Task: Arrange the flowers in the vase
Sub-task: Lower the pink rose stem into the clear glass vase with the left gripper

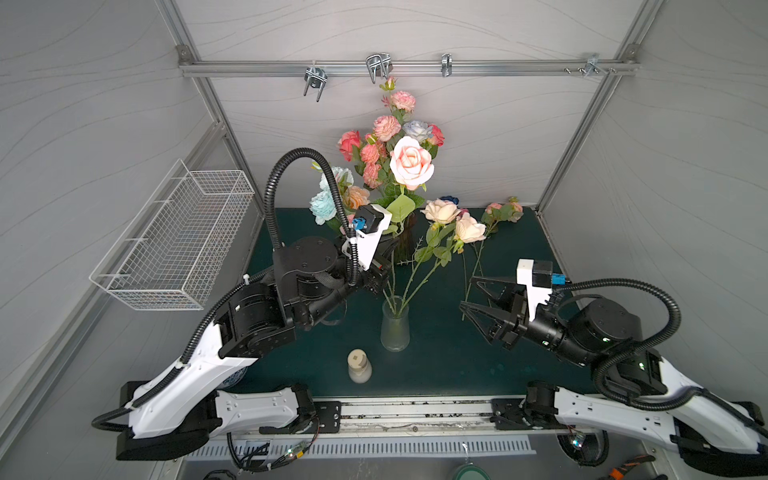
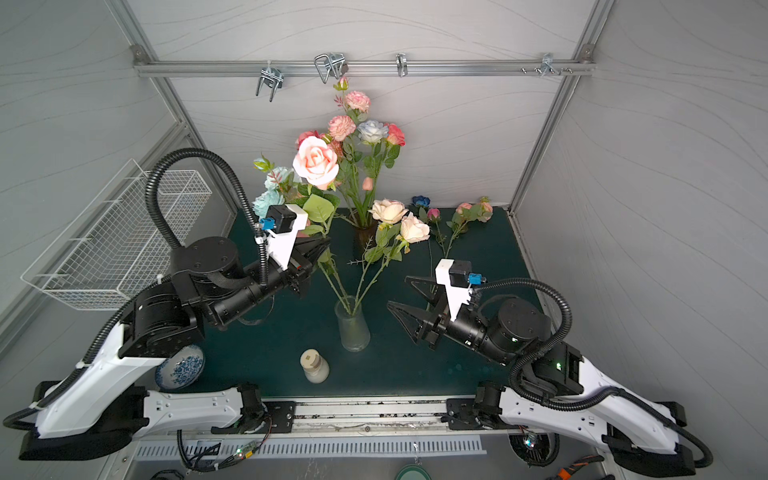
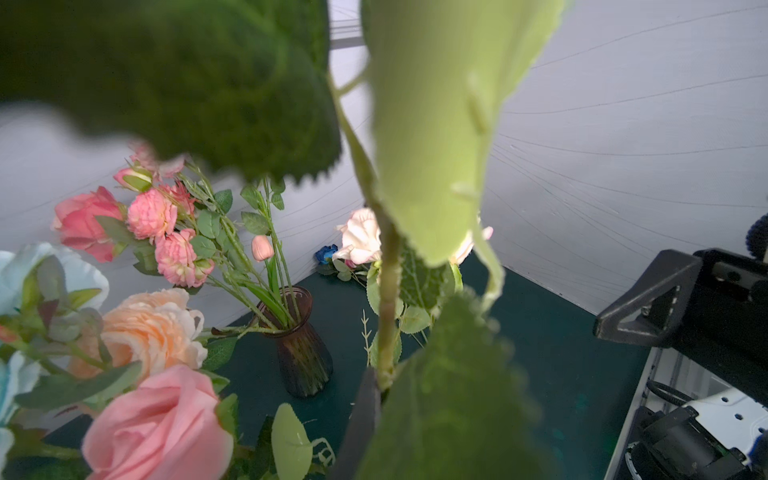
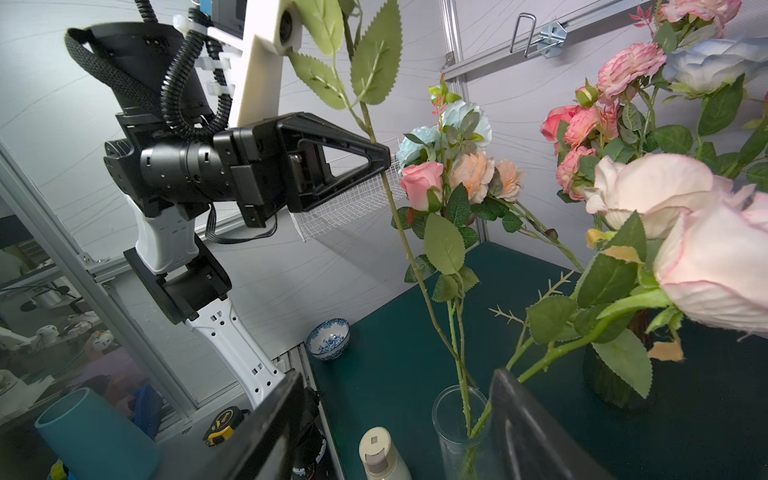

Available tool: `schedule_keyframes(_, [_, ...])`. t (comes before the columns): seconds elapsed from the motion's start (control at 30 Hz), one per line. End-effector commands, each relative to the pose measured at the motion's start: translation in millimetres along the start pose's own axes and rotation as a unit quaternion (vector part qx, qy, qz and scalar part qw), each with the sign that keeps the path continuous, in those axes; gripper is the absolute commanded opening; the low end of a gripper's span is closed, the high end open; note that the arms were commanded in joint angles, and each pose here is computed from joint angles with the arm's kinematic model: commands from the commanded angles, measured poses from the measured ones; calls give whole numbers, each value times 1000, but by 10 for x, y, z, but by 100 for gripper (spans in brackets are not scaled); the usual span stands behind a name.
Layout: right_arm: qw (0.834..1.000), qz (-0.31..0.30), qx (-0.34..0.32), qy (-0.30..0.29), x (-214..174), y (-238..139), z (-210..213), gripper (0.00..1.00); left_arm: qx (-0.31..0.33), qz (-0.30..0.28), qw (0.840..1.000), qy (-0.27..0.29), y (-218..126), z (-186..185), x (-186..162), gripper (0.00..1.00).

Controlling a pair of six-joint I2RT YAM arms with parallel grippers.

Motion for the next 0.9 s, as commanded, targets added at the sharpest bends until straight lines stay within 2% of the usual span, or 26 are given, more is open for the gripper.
schedule_keyframes(0.0, [1000,-2,-6,-8,10,-30,-9,72,3,-8,1000,-10,37,-8,6,0])
schedule_keyframes(0.17, [1000,-1,-9,-9,9,-29,-13,72,1,-28,999,-20,31,-16,86,0])
schedule_keyframes(0.27, [1000,0,-9,-10,13,-28,-14,72,-15,-53,998,-21,-49,-33,262,0])
schedule_keyframes(0.53, [1000,-3,-11,-13,45,-53,-18,72,-39,-72,996,-19,-158,-95,659,0])
schedule_keyframes(0.67, [1000,-5,-15,-16,54,-77,-26,72,-51,-56,996,-38,-212,-100,678,0])
schedule_keyframes(0.87, [1000,-5,-14,-18,69,-84,-25,72,-50,-10,997,-63,-212,-89,530,0])
Point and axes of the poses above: each gripper's point midway between its finger pads, its own y axis out along the fingers, its own z axis along the line the jaws close on, x = y × z, the point moved 8 cm from there along -y, back along the fingers, and after that the axes turned 9 degrees about -y, right-handed, at the moved point
